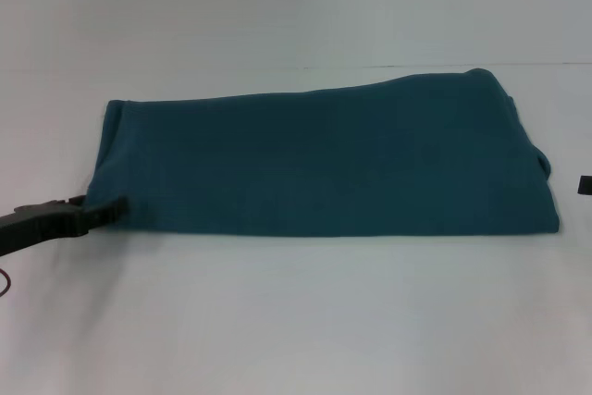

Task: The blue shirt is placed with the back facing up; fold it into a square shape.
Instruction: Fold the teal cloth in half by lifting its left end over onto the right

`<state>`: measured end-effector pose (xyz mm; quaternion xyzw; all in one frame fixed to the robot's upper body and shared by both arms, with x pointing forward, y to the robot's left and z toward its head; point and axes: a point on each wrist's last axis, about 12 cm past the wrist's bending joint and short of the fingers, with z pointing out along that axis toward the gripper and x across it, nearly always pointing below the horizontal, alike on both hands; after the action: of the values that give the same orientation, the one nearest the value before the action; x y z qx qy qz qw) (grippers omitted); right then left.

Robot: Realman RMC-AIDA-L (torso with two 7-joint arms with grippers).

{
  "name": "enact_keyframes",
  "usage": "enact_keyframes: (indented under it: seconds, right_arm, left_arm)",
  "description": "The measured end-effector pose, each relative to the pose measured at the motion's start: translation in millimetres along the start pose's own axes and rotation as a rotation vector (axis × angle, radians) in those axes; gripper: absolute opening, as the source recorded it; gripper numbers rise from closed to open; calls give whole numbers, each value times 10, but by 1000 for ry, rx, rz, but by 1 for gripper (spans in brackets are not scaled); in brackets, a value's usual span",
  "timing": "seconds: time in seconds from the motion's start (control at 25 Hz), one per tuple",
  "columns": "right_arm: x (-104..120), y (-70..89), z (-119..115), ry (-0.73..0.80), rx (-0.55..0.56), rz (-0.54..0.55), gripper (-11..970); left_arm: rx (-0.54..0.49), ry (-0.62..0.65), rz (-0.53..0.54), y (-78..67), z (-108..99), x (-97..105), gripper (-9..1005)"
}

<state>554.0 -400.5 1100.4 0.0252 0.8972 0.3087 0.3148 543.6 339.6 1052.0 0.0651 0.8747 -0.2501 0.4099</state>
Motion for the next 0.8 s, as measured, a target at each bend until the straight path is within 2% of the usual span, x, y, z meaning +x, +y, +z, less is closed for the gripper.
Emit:
enact_keyframes:
  seconds: [0.2, 0.44, 0.8]
  right_arm:
    - [7, 0, 3, 0, -1, 1, 711]
    - [22, -13, -8, -1, 2, 6, 711]
    - [64, -31, -11, 6, 3, 14, 712]
  left_arm:
    - [-41, 37, 12, 29, 30, 15, 745]
    - [-42, 41, 14, 8, 35, -1, 545]
    - [-39, 43, 17, -1, 39, -6, 349]
